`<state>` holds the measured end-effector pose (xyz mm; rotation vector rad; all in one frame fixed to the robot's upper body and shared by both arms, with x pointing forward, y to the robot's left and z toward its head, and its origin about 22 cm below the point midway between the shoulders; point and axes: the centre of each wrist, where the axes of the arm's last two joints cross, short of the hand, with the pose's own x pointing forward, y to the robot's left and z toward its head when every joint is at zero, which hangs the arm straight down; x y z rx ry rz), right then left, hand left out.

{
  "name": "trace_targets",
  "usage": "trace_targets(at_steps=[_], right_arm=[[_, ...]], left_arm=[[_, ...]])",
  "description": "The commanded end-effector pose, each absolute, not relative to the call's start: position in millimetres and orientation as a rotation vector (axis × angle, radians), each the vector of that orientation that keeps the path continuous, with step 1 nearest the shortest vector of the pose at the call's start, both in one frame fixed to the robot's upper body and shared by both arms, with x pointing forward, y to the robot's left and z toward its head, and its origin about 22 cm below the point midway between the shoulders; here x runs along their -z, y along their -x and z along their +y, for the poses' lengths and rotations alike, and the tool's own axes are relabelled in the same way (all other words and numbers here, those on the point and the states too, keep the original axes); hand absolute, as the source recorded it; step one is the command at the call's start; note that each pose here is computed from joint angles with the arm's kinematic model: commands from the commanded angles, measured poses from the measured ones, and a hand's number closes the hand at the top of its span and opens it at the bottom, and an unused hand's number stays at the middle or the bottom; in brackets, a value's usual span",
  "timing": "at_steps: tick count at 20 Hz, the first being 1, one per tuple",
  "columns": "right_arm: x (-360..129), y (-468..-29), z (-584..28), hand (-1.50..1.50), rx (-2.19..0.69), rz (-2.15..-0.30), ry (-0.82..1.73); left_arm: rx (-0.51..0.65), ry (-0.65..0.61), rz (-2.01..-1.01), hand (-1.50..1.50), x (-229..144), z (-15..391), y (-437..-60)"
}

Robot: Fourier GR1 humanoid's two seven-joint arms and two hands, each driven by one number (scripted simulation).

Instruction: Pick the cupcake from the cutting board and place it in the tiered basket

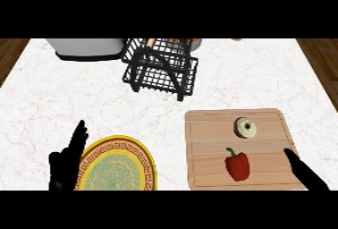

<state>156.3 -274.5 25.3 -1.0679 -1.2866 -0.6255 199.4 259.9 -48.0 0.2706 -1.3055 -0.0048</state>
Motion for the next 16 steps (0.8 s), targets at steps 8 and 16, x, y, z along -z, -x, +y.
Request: trace_targets(at_steps=[8,16], right_arm=[[-20,-137,-265,-1.5,0.234,-0.792,1.152],[-66,-202,-219,-1.5,0.192,-0.614,1.259]], left_arm=[[0.068,-0.24,-1.328,0.0,47,244,-212],[0.063,-0.24,-1.301,0.0,54,242,-213]])
